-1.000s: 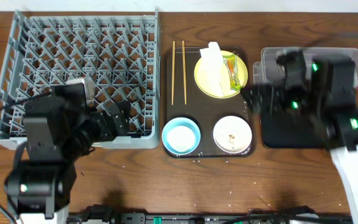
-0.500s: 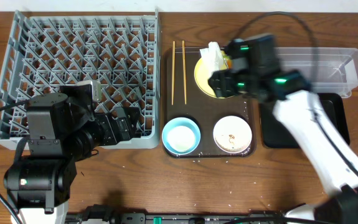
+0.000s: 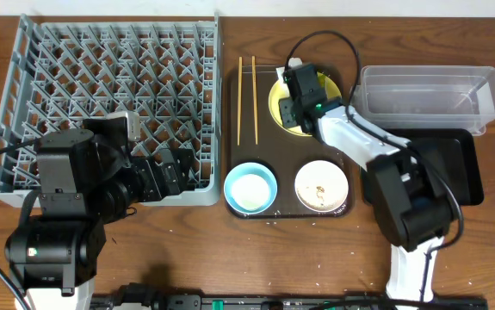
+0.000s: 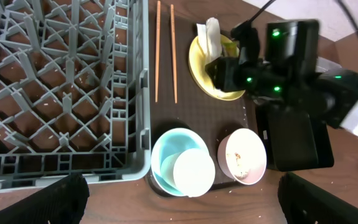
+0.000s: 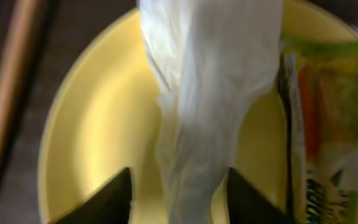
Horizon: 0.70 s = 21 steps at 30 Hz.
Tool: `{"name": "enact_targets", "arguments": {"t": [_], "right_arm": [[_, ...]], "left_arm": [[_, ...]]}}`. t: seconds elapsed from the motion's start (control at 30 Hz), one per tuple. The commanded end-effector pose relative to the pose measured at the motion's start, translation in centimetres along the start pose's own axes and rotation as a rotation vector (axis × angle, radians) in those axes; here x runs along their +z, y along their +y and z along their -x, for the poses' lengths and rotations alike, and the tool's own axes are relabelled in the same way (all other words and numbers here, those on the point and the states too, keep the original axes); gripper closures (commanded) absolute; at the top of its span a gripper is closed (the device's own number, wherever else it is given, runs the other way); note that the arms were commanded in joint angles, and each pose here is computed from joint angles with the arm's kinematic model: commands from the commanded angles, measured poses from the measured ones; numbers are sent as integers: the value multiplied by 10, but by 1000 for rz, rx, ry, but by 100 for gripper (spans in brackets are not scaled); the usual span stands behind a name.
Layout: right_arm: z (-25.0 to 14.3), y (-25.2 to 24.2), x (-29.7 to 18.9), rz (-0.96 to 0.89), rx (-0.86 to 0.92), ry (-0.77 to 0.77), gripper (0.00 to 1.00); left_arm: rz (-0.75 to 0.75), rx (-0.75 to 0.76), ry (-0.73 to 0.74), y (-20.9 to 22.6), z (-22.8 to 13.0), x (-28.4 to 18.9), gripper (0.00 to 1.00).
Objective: Sort waste into correct bins and load items into the dishwasher
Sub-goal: 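Reach the right gripper to the yellow plate and grasp the white tissue, then carry the tissue right and drop it into the clear bin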
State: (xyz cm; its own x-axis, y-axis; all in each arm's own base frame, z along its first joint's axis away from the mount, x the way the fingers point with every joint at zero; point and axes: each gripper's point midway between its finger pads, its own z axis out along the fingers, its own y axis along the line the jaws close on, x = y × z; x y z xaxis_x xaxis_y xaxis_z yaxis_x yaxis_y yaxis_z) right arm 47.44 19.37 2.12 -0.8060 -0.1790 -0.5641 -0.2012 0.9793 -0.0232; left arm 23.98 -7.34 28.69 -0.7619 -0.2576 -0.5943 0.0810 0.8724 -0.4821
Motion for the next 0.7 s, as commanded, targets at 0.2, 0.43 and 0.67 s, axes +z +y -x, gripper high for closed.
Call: {"name": "enact_targets", "arguments": {"t": [0.2,0.43,0.67], "right_arm": [[7,-18,-7,-42,137,-6,99],[45,-32,-63,80,225,-82,99],[92,-55,-142,142,360,-250,99]], "left_arm": [[-21,17,-13,-7,4,-4,2],[-21,17,-13,-7,4,-4,2],[-21,17,-13,-7,4,-4,2]]}}
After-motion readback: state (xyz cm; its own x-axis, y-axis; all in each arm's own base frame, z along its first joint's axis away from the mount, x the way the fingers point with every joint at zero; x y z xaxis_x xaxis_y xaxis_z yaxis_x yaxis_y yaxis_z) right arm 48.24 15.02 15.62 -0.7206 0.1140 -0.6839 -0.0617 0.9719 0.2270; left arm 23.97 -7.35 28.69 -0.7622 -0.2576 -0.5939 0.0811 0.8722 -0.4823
